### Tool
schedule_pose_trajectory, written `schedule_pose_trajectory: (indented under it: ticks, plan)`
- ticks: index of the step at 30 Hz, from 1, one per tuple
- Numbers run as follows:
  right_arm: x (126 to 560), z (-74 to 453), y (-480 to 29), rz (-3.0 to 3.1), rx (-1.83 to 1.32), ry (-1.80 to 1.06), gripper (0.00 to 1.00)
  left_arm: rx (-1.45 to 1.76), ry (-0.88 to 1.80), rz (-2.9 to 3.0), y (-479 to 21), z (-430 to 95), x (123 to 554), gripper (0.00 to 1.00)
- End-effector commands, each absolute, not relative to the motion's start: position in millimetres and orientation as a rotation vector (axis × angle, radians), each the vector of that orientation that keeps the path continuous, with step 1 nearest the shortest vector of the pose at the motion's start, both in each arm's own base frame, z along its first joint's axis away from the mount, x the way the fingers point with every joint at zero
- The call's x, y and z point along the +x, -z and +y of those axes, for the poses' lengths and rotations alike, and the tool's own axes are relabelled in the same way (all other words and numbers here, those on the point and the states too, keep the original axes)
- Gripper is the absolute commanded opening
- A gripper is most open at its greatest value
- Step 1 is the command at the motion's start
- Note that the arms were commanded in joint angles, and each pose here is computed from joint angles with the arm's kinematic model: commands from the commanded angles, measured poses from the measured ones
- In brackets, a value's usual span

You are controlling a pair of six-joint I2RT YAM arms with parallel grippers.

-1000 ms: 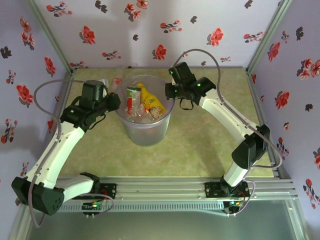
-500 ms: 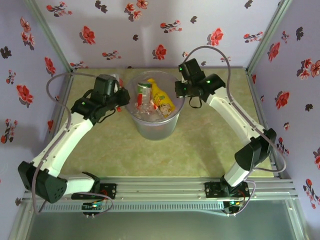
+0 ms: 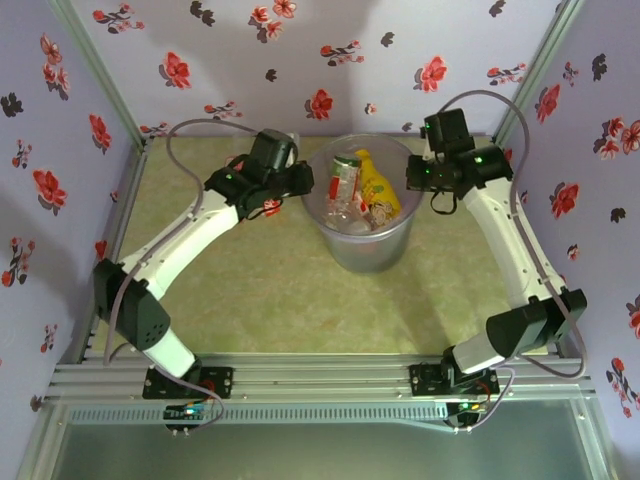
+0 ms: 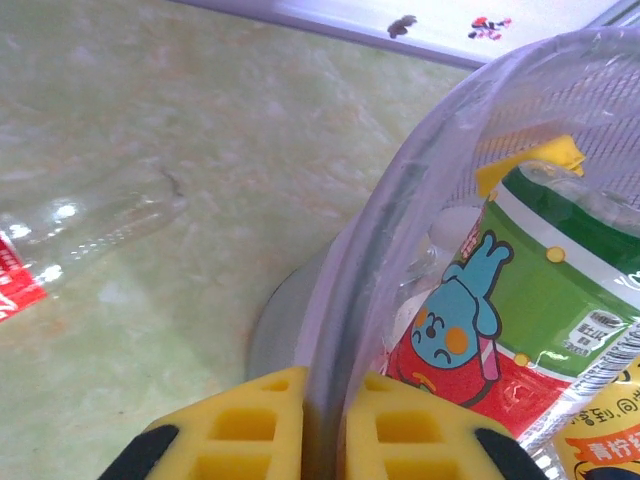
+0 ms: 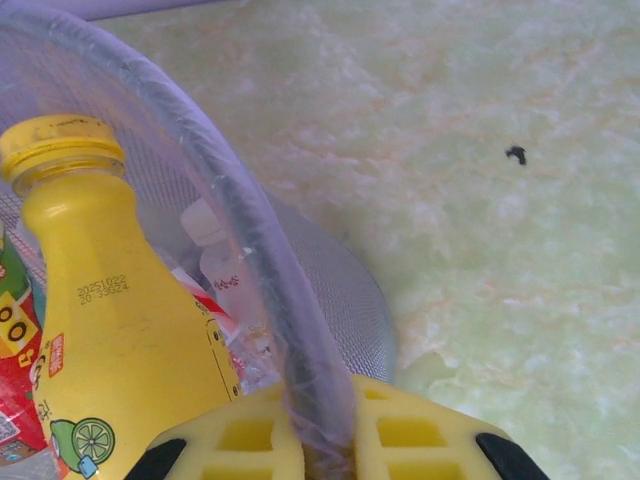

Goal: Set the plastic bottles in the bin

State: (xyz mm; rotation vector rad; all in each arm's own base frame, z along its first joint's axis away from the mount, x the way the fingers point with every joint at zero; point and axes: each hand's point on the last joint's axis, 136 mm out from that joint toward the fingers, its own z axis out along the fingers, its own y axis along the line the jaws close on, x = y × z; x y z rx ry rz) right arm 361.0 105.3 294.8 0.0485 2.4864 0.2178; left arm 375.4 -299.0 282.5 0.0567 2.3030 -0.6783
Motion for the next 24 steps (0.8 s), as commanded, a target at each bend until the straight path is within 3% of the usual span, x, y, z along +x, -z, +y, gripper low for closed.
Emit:
schedule_pose_trajectory:
  ticks: [1, 7, 10, 15, 17, 19, 20, 22, 24]
  plan:
    - [356.4, 114.6, -309.6, 2.425, 0.023, -0.345, 0.00, 0.162, 0.850, 2.155, -334.8, -338.4, 371.9, 0.06]
    - [351.0, 92.6, -296.4, 2.437, 0.075, -0.337, 0.00, 0.213, 0.854, 2.159, -335.7, -358.4, 371.2, 0.08]
    - [349.2, 82.3, -290.7, 2.441, 0.103, -0.341, 0.00, 0.238, 0.852, 2.153, -337.1, -364.4, 371.1, 0.24]
    - [348.2, 79.9, -284.6, 2.451, 0.107, -0.356, 0.00, 0.291, 0.834, 2.110, -349.5, -363.0, 370.2, 0.37]
    - [348.0, 78.3, -283.3, 2.451, 0.111, -0.348, 0.00, 0.326, 0.828, 2.088, -357.5, -361.3, 368.3, 0.48]
    - [348.2, 76.5, -280.5, 2.452, 0.122, -0.344, 0.00, 0.376, 0.831, 2.061, -368.1, -357.7, 364.8, 0.74]
    - [347.9, 76.4, -279.2, 2.454, 0.126, -0.345, 0.00, 0.386, 0.832, 2.050, -373.3, -353.2, 363.9, 0.81]
    - [347.8, 76.8, -277.7, 2.459, 0.132, -0.351, 0.00, 0.395, 0.847, 2.025, -384.7, -341.9, 361.7, 0.93]
    - [347.4, 78.1, -277.8, 2.458, 0.135, -0.364, 0.00, 0.391, 0.844, 2.012, -393.2, -325.2, 360.9, 1.00]
